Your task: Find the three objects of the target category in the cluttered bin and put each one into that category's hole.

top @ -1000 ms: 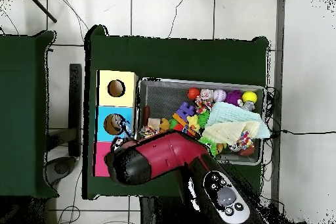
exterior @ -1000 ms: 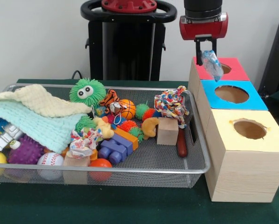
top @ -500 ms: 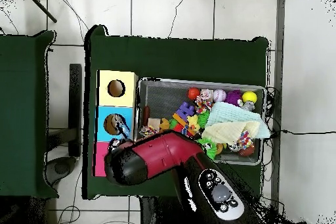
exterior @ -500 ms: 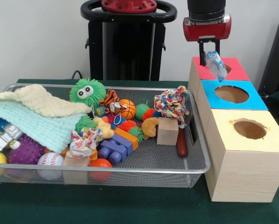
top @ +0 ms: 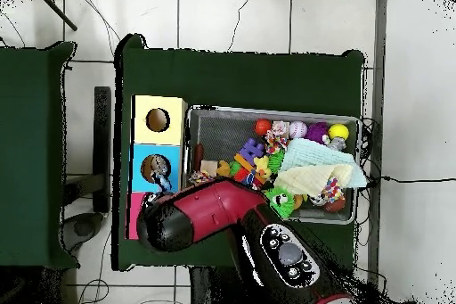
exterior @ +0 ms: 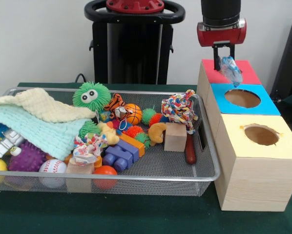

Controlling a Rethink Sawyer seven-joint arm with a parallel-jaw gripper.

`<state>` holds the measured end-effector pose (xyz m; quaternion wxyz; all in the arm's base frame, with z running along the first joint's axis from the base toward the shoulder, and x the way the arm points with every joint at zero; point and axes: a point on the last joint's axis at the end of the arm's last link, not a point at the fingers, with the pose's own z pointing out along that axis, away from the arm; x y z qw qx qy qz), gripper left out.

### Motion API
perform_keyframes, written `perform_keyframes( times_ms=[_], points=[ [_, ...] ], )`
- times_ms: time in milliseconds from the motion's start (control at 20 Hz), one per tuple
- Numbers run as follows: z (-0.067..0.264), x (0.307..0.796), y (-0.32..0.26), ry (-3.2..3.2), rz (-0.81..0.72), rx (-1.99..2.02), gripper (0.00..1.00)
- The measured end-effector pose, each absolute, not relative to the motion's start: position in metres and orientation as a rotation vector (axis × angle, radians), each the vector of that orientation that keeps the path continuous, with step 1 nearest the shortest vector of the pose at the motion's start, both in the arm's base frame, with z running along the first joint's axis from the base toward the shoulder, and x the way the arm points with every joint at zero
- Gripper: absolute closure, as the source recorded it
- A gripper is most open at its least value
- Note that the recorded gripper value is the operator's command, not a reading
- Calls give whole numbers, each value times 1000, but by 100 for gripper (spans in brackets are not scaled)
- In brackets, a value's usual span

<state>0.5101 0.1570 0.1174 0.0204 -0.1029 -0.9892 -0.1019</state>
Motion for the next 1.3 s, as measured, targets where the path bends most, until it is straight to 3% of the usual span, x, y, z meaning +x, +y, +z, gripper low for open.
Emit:
perform_keyframes(
  times_ms=[1300],
  points=[
    [108,498,191,-3081,-288,-178,100]
  ],
)
